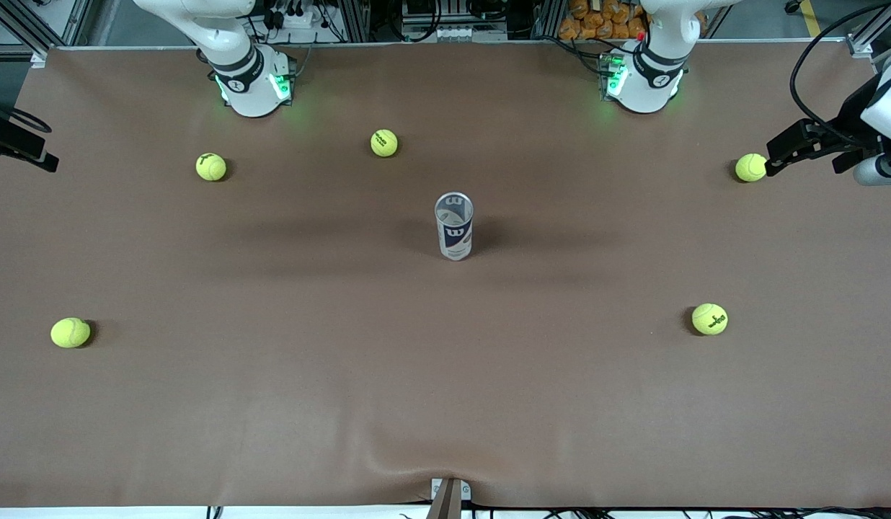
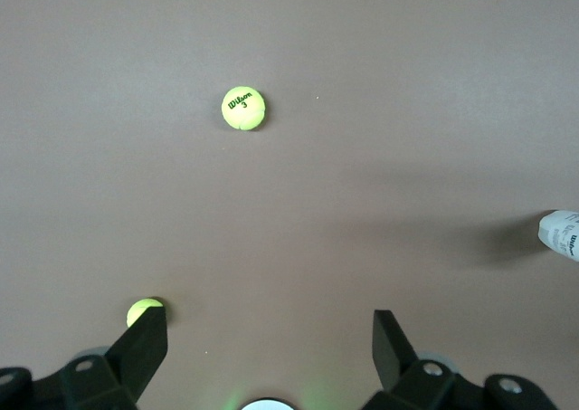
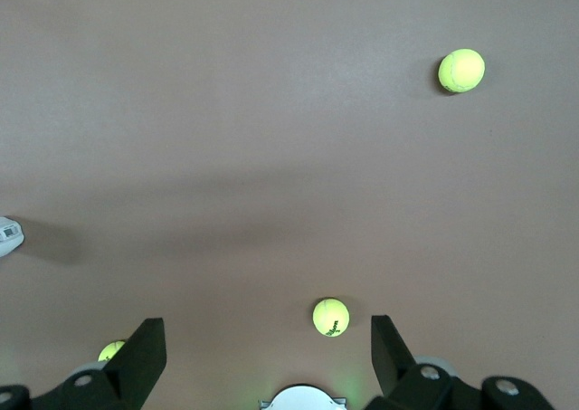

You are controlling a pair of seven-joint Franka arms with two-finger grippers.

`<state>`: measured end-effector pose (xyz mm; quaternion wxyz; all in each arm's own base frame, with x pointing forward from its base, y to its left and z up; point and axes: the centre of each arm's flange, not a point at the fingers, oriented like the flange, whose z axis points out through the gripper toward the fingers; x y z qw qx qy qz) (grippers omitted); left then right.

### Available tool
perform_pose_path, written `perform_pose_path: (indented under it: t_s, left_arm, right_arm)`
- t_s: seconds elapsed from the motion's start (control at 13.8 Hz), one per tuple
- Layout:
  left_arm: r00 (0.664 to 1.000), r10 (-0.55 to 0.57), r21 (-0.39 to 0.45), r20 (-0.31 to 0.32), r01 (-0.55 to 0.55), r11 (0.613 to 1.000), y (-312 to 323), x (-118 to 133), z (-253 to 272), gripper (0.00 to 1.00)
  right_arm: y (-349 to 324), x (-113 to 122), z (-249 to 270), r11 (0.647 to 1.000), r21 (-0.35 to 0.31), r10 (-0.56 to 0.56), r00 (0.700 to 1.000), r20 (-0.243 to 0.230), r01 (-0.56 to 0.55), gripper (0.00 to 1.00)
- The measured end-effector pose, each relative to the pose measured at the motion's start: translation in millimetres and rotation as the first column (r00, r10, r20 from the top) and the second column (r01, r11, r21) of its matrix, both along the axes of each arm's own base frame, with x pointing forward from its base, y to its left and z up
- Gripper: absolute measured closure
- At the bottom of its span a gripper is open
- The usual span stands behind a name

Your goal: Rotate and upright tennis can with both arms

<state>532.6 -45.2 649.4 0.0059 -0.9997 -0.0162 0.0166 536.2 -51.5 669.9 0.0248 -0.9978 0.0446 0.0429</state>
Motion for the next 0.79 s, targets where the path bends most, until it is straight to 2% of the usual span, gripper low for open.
perform_pose_path:
  t_s: [0.79]
  left_arm:
    - [1.0,0.005,0.002,-0.023,-0.005,1.0,2.8,-2.4,-1.7,0.0]
  right_arm:
    - [-0.1,0.0,0.0,1.0,0.0,0.0,1.0,0.0,0.0,0.0]
